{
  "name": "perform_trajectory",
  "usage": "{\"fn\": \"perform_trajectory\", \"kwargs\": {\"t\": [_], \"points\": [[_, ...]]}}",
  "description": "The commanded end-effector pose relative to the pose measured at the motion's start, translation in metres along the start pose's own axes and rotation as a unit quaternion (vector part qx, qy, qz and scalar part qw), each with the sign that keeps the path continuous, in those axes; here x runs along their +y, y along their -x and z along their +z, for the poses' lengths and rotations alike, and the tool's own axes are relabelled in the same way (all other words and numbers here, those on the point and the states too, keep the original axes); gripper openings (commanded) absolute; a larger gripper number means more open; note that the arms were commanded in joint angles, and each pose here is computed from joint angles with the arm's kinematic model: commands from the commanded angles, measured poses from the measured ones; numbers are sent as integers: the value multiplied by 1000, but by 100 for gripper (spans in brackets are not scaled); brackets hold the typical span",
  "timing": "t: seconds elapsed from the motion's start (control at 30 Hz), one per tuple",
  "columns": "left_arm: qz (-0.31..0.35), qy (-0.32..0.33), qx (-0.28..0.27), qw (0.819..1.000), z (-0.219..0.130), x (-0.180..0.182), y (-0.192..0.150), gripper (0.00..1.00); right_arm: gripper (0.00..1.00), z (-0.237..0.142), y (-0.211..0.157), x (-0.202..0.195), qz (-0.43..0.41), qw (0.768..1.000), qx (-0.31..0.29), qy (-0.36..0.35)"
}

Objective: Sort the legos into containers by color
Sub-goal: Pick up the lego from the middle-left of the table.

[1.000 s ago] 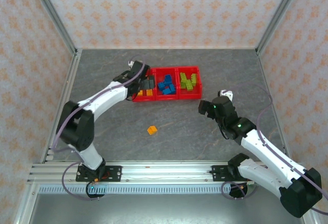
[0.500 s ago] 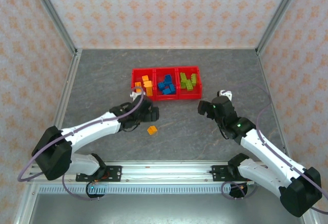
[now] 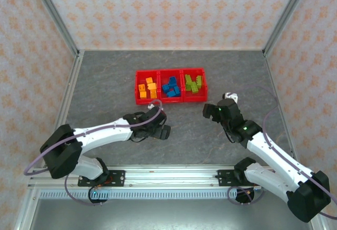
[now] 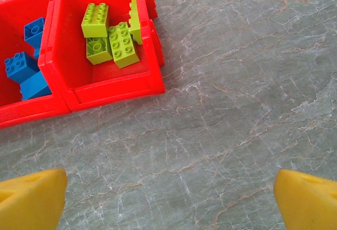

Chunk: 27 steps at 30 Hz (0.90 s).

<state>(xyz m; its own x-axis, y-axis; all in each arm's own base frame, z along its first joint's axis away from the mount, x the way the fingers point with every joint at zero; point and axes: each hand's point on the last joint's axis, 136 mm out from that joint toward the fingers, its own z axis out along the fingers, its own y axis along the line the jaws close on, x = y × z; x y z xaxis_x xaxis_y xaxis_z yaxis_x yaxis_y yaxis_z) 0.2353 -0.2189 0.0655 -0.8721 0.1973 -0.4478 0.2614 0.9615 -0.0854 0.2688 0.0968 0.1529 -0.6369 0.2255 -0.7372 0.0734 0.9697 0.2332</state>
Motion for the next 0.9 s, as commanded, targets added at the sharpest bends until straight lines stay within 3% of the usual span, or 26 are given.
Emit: {"fn": "perform_trajectory", "kwargs": {"t": [0.0,0.17,0.37,0.47,0.63,0.87], "points": [[70,39,28,996,3,8,-4,99,100,-3,1,0,-5,1000,-3,1],[109,52,67,990,21,7,-11,97,100,-3,2,0,-5,1000,-4,0],[142,71,109,981,44,8,-21,85,100,-3,1,0,-6,1000,-3,-1],[152,79,126,977,52,11,-27,78,100,-3,2,-1,-6,1000,-4,-2],[154,86,147,973,60,15,-38,55,100,-3,1,-2,-7,1000,-3,-5],[140,110,157,971,53,27,-45,48,100,-3,2,-2,-6,1000,-4,-5]]}}
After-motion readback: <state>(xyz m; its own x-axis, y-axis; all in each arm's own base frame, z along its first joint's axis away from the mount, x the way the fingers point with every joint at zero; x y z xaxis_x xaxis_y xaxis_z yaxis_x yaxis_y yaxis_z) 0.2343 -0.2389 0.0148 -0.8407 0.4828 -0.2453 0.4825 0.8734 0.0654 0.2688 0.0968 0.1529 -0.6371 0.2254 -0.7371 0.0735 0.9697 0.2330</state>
